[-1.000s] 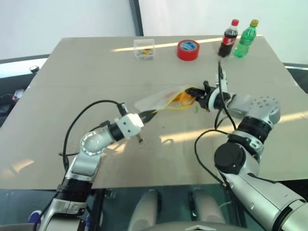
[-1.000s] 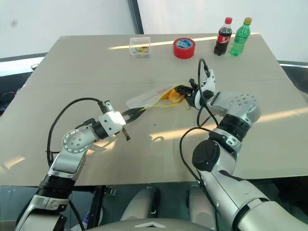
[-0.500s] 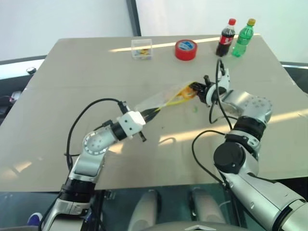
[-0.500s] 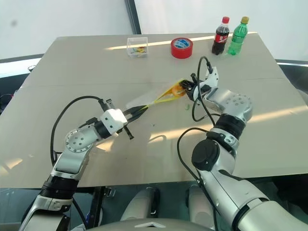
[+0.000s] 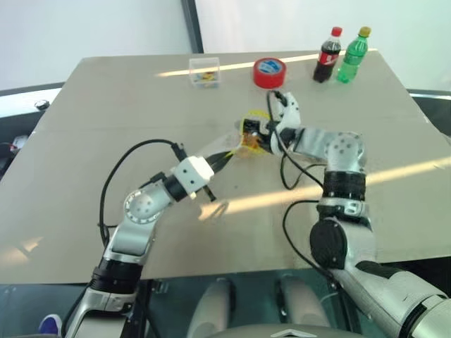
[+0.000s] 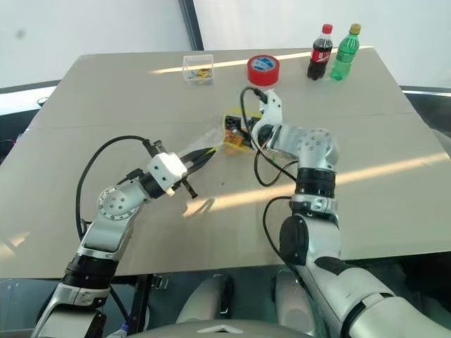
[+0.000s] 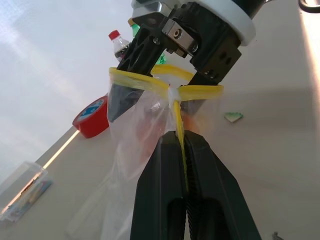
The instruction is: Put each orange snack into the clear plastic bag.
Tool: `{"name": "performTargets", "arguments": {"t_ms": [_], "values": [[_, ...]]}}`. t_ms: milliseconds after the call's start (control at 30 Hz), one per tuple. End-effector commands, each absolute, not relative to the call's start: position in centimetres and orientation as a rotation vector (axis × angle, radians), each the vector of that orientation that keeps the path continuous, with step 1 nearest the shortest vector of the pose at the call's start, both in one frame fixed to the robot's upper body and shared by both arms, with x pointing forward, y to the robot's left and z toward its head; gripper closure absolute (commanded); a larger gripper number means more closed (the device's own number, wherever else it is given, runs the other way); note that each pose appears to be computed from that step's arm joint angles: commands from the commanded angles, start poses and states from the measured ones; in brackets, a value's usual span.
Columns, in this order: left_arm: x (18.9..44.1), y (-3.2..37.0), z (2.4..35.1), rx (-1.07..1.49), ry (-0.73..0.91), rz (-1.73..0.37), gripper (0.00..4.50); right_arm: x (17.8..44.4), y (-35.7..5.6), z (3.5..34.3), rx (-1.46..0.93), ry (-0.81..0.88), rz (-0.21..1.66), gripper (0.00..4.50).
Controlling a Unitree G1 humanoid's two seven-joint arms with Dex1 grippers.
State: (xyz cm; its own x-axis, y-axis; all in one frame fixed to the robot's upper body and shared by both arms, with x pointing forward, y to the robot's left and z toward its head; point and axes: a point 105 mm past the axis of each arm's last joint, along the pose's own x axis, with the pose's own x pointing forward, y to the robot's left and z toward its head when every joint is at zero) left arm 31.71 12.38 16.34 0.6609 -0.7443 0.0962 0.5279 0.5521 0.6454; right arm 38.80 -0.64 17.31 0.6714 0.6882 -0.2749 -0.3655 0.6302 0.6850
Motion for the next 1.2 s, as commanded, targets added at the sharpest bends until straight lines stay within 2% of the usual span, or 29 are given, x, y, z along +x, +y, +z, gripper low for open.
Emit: {"name": "performTargets", "arguments": {"t_ms": [33, 233, 367, 500, 667, 733, 833, 867, 1200], "values": [[32.1, 13.0, 17.6, 0.619, -0.415, -0.719, 4.50, 36.1, 2.9, 17.7, 0.658, 0.491, 0.786, 0.14], [32.6, 13.3, 17.9, 0.609, -0.409, -0.696, 4.50, 35.1, -0.6, 19.3, 0.633, 0.389, 0.799, 0.14], [33.0, 13.6, 18.0, 0.603, -0.403, -0.685, 4.50, 33.9, -2.1, 20.2, 0.424, 0.260, 0.801, 0.05], [33.1, 13.6, 18.1, 0.597, -0.405, -0.683, 4.50, 32.0, -2.9, 22.8, 0.047, 0.010, 0.836, 0.05], [33.1, 13.7, 18.0, 0.600, -0.405, -0.684, 4.50, 30.8, -2.6, 23.1, -0.467, -0.217, 0.882, 0.05], [33.1, 13.6, 18.0, 0.608, -0.407, -0.691, 4.50, 30.6, -2.0, 23.0, -0.642, -0.297, 0.912, 0.57], [33.1, 13.6, 18.0, 0.621, -0.412, -0.697, 4.50, 30.3, -0.9, 22.9, -0.791, -0.390, 0.954, 1.63], [33.0, 13.6, 18.0, 0.630, -0.415, -0.700, 4.50, 30.3, -0.5, 23.0, -0.837, -0.425, 0.957, 2.10], [32.4, 13.7, 18.1, 0.677, -0.435, -0.710, 4.50, 31.7, 1.9, 23.0, -1.118, -0.598, 0.989, 2.10]]}}
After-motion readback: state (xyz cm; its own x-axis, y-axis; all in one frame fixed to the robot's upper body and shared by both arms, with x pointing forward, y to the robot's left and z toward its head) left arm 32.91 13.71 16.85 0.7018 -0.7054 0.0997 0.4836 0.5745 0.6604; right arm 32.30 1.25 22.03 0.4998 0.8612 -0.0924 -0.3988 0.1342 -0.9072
